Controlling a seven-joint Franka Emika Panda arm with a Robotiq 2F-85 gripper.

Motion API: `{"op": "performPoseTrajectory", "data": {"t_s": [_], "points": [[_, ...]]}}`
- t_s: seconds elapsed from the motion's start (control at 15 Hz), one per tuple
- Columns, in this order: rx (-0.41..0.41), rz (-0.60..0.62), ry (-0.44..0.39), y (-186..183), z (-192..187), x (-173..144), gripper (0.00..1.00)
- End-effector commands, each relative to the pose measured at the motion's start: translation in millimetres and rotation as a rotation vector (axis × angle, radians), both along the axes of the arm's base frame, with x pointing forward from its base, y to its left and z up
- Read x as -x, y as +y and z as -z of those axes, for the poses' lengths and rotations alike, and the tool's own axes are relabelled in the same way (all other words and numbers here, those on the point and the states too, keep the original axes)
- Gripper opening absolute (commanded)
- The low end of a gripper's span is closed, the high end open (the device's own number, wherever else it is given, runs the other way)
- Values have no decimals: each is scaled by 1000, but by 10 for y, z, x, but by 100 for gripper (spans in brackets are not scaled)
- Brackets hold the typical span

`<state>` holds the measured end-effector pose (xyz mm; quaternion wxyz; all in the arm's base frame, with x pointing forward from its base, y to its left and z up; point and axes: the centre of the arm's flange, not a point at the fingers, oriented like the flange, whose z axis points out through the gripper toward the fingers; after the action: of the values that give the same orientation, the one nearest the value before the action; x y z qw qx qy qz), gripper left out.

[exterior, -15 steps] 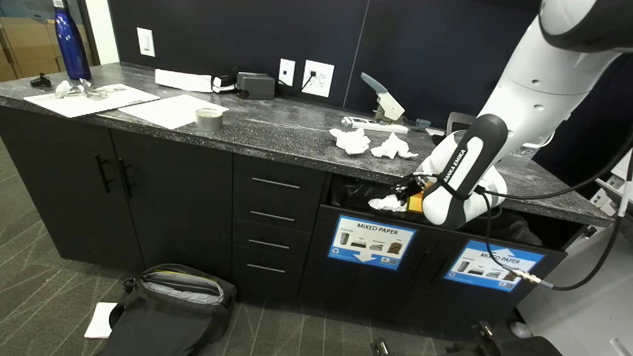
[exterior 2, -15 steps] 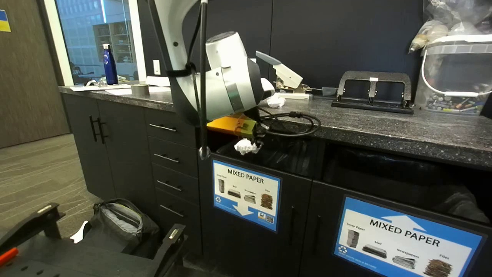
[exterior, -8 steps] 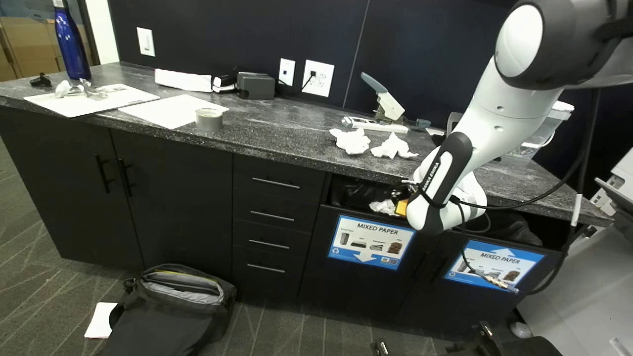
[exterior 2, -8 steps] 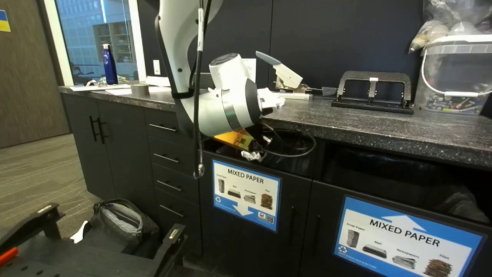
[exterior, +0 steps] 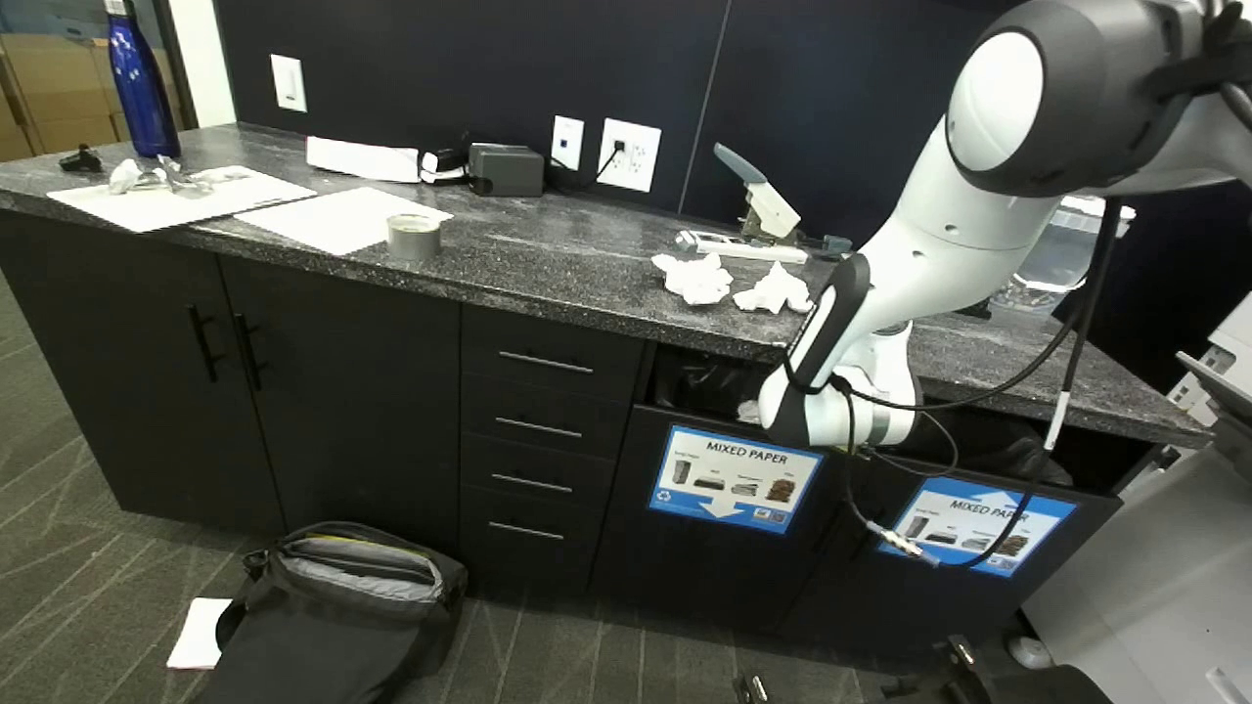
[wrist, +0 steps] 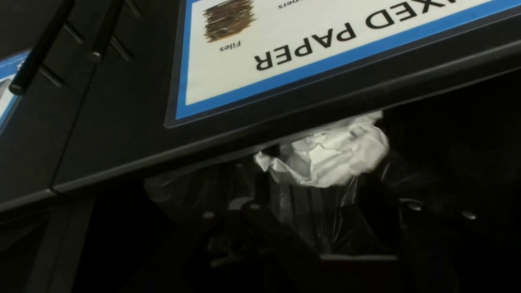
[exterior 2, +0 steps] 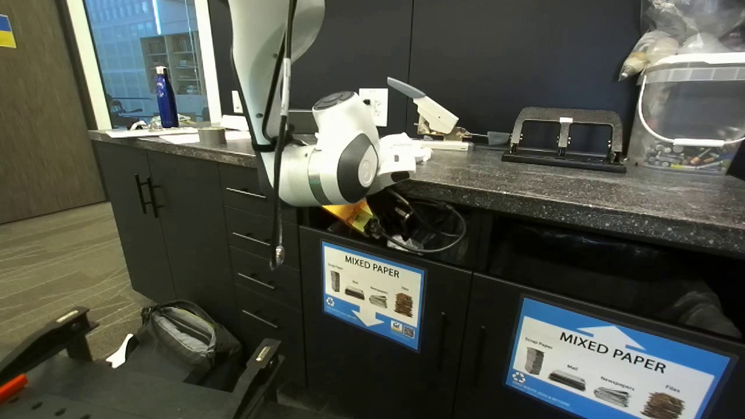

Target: Pick the papers on the counter and put them in the recycle bin

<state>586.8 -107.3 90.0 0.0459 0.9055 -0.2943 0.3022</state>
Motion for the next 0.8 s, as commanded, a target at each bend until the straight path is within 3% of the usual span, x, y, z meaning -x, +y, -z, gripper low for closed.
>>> {"op": "performPoseTrajectory", "data": {"t_s": [0.0, 0.07, 0.2, 0.47, 0.73], "points": [[29, 27, -10, 74, -207, -78, 91], [31, 11, 9, 91, -289, -51, 99], [19, -34, 69, 149, -464, -11, 100], [-58, -140, 286, 331, -966, -10, 100], [-64, -206, 378, 485, -1699, -149, 100]]}}
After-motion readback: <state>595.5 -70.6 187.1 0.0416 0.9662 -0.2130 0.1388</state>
